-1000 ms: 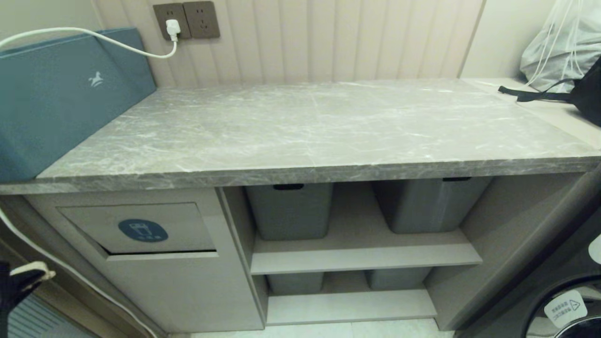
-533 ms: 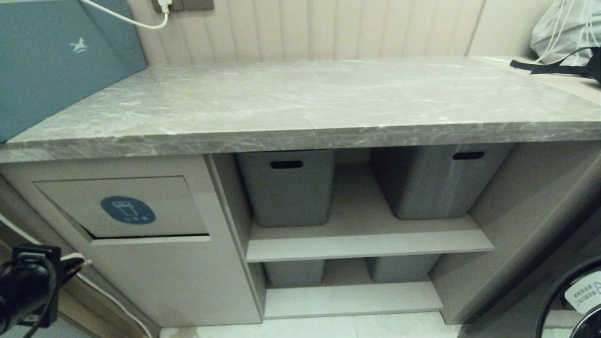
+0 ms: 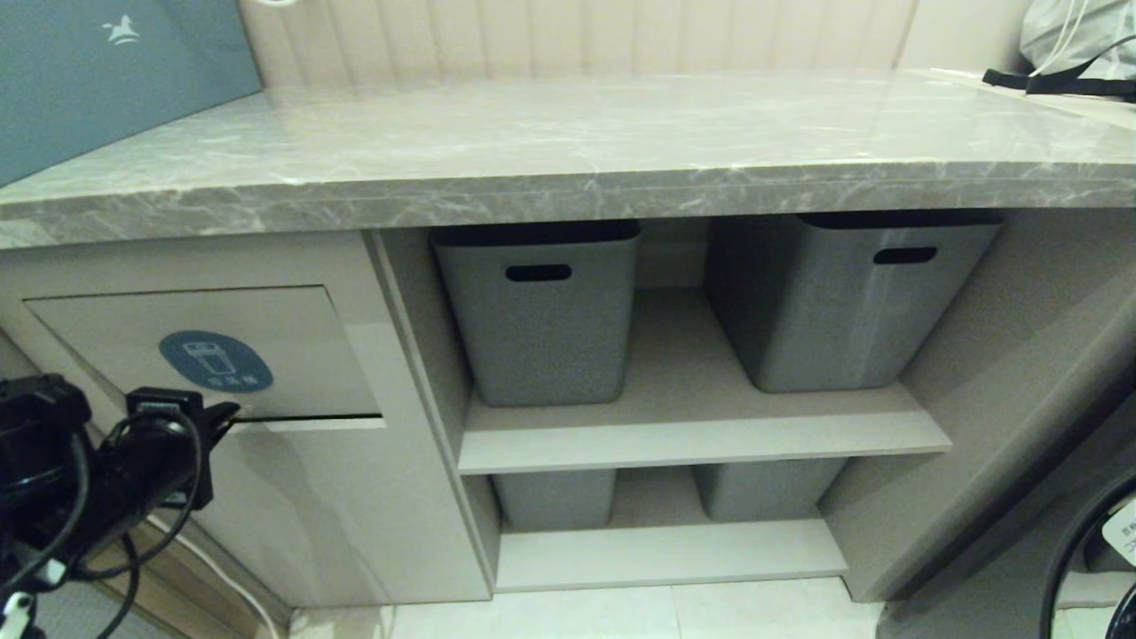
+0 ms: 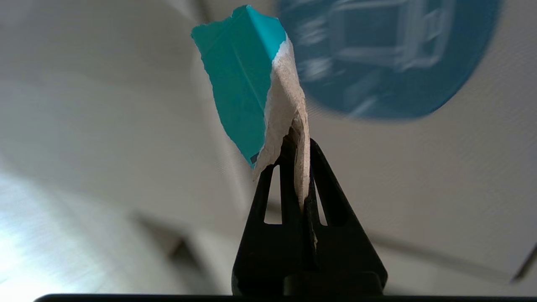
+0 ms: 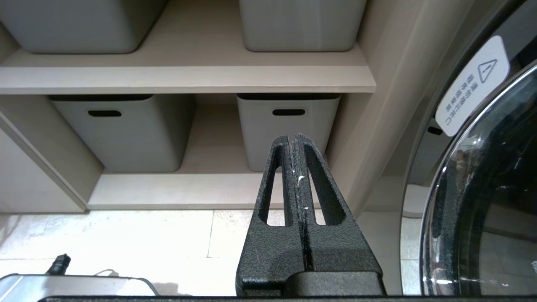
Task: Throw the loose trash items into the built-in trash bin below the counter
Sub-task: Put the garbage in the trash can
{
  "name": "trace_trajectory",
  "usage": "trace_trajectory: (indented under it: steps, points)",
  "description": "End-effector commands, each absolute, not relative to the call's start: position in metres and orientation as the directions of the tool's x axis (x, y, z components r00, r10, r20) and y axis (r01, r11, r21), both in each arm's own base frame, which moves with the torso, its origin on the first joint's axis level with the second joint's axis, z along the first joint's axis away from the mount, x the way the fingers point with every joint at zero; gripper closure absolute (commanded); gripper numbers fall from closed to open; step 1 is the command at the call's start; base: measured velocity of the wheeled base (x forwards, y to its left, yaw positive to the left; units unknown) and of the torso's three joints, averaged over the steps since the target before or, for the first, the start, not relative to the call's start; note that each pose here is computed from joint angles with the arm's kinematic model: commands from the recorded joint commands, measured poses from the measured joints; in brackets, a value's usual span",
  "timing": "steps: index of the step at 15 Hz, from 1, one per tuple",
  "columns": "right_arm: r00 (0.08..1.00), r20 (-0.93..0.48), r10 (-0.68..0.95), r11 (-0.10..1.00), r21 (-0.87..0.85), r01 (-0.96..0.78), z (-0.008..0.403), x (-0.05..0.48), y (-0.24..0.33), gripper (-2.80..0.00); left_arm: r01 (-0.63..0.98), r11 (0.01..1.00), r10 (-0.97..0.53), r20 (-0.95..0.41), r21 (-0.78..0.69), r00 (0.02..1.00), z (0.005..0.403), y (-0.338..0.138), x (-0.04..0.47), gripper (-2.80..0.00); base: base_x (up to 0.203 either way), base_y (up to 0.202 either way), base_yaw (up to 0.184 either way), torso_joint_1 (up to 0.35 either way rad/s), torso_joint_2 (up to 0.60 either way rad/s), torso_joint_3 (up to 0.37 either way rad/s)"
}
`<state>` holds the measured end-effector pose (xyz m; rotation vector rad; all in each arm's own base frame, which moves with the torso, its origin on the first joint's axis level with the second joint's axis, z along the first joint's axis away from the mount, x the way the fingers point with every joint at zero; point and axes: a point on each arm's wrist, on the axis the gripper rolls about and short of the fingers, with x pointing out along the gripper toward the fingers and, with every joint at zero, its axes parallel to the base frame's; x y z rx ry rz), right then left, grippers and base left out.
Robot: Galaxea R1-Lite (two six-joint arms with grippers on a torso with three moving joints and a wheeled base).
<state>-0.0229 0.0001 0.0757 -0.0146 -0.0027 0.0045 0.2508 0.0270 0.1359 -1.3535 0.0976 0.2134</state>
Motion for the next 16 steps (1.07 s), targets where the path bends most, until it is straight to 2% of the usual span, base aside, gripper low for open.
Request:
trace_trajectory:
  steps: [1,9,16]
  points:
    - [1.0,0.003,0.005,1.0,-0.014,-0.005,0.076,-0.023,0.0,0.0,-0.215,0.171,0.093,-0.201,-0.962,0.975,0.128,0.022,0.273,0.0,0.0,0.0,0.0,-0.001,0.04,0.035]
    - [1.0,0.002,0.006,1.0,-0.011,-0.006,0.075,-0.023,0.0,0.0,-0.127,0.061,0.162,-0.116,-0.99,0.98,0.129,0.009,0.35,0.0,0.0,0.0,0.0,0.0,0.0,0.0]
    - [1.0,0.003,0.005,1.0,-0.014,-0.005,0.076,-0.023,0.0,0.0,-0.121,0.03,0.168,-0.114,-0.992,0.979,0.118,0.007,0.374,0.0,0.0,0.0,0.0,0.0,0.0,0.0]
